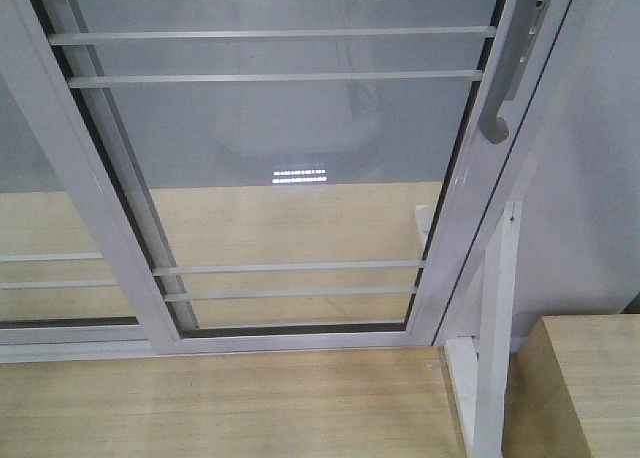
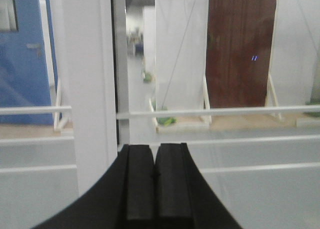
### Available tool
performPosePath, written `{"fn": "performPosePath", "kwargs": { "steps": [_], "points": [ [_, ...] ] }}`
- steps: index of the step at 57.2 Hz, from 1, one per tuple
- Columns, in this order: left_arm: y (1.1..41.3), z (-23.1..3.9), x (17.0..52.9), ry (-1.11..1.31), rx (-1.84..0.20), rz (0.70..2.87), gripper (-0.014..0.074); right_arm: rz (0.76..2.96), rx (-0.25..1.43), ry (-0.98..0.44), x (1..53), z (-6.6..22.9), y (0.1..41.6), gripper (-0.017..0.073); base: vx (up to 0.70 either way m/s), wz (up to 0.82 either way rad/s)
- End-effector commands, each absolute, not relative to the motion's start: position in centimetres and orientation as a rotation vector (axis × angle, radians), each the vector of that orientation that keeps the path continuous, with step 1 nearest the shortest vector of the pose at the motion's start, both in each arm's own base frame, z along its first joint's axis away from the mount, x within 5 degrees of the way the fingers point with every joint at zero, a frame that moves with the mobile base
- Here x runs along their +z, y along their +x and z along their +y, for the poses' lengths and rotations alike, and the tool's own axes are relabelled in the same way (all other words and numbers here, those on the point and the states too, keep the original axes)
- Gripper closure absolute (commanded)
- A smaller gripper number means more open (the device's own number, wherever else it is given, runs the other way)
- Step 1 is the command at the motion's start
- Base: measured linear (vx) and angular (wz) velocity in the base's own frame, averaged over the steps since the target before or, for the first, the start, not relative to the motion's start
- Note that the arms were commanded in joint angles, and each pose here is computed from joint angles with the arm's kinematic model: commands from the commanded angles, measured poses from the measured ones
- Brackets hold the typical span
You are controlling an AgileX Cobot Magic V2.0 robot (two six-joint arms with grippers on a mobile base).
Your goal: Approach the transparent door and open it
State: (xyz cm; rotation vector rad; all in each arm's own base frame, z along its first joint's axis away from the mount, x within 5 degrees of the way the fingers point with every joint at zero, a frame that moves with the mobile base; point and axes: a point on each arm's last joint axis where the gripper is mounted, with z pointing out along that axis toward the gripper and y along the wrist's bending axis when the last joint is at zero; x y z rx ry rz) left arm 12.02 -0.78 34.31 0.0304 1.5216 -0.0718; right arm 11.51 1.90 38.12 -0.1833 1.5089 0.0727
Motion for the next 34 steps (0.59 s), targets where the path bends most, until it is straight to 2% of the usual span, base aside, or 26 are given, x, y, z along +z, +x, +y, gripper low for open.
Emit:
{"fn": "performPosePath", "kwargs": {
  "steps": [1,8,23,34],
  "points": [
    [14.6,-1.0,37.0,0.018,-0.084,1.485,0.0599,1.495,0.066,-0.184,40.3,2.3,14.3,0.0567,0.00,0.00],
    [16.7,-1.1,38.2,0.016,-0.082,1.486,0.0599,1.539,0.065,-0.188,40.3,2.7,16.7,0.0567,0.00,0.00],
    [18.3,-1.2,37.4,0.017,-0.081,1.544,0.0574,1.642,0.118,-0.150,38.6,3.1,19.0,0.0561,0.00,0.00],
    [18.3,-1.2,37.4,0.018,-0.081,1.552,0.0456,1.678,0.123,-0.155,38.2,3.1,19.2,0.0496,0.00,0.00]
  ]
}}
